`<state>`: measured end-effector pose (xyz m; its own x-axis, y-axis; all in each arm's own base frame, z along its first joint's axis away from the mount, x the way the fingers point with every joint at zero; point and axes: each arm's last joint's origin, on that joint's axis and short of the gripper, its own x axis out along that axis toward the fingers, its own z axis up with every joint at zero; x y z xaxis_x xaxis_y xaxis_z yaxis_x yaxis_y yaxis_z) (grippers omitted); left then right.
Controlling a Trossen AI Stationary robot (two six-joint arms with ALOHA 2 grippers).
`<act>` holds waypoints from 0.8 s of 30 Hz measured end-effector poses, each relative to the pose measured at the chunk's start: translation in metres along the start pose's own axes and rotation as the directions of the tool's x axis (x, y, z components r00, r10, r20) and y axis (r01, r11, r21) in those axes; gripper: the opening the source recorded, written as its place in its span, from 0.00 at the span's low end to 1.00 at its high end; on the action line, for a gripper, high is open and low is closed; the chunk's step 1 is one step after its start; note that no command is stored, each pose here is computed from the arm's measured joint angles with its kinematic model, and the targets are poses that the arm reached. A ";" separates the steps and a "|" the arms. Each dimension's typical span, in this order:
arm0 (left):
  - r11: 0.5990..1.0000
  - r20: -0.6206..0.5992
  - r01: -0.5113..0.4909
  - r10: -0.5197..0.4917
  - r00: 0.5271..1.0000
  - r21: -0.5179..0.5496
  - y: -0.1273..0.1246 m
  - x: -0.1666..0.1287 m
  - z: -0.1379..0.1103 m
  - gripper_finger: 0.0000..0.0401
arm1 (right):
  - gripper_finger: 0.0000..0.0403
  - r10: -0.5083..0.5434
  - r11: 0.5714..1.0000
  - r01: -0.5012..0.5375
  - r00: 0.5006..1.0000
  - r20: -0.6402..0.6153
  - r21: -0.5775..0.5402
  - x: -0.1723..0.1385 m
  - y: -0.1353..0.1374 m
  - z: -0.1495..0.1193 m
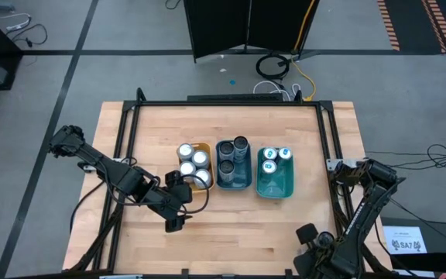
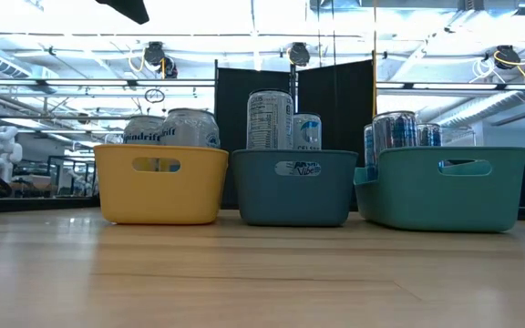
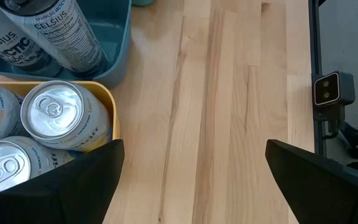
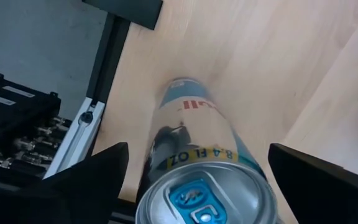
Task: Sort soda cans
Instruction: Put the blue soda can into the green bin
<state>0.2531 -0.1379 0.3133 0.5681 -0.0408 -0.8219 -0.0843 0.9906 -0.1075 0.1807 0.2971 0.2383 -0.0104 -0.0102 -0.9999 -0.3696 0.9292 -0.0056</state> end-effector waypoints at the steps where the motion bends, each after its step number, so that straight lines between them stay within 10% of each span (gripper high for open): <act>1: 1.000 0.000 0.000 0.000 1.000 0.000 0.000 0.000 0.000 1.00 | 0.94 0.000 1.000 0.000 1.000 0.000 0.008 0.000 0.000 0.000; 15: 1.000 -0.001 0.000 0.000 1.000 0.001 0.000 0.000 0.000 1.00 | 0.55 0.009 0.999 -0.009 1.000 0.007 0.050 0.000 0.000 0.001; 24: 1.000 -0.001 -0.001 0.001 1.000 0.001 0.000 0.000 0.000 1.00 | 0.55 0.007 0.999 -0.007 1.000 0.008 0.050 -0.001 0.000 0.001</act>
<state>0.2530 -0.1379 0.3132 0.5673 -0.0403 -0.8225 -0.0841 0.9907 -0.1066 0.1814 0.2975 0.2388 -0.0059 -0.0012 -1.0000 -0.3222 0.9467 0.0008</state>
